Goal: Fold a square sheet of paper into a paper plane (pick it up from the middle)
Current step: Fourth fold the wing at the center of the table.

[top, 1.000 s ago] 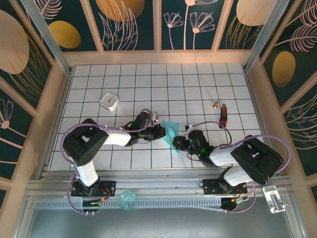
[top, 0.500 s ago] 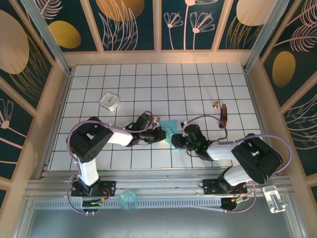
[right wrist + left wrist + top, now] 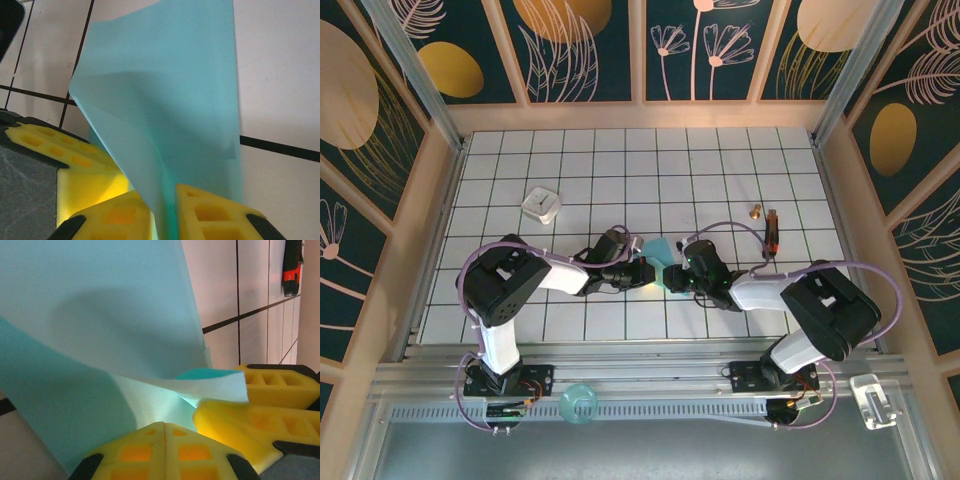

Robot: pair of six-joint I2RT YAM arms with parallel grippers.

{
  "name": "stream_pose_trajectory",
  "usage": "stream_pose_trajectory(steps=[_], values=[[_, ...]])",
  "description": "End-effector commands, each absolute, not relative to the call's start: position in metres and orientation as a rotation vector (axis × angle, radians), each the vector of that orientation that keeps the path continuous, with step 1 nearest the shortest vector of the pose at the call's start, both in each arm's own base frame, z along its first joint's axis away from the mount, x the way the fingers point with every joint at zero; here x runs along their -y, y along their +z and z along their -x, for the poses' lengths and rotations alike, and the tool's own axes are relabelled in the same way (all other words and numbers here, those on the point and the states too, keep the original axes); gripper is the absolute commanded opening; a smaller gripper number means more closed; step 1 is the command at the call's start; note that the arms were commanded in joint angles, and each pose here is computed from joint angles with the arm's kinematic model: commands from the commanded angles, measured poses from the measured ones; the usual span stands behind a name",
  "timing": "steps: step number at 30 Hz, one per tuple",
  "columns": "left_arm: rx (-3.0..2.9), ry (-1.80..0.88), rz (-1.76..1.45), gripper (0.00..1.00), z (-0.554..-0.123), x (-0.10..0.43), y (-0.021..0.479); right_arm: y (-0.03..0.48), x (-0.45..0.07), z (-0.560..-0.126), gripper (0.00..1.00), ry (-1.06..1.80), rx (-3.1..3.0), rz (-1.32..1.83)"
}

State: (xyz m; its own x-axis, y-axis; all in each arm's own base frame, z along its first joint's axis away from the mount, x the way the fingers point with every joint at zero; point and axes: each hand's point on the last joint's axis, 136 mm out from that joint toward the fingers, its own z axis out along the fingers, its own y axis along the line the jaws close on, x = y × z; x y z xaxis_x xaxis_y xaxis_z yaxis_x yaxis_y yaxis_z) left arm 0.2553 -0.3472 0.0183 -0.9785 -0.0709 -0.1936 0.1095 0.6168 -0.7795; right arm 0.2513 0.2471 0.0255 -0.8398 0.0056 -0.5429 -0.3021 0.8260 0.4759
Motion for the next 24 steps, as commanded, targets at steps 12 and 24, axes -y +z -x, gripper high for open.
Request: stream_pose_trajectory(steps=[12,24], values=[[-2.664,-1.302,0.061,0.02,-0.247,0.341,0.0,0.04,-0.244,-0.255,0.07,0.927,-2.335,0.13],[-2.682,-1.281,0.076,0.01,-0.244,0.337,-0.008,0.035,-0.243,-0.247,0.08,1.138,-2.302,-0.101]])
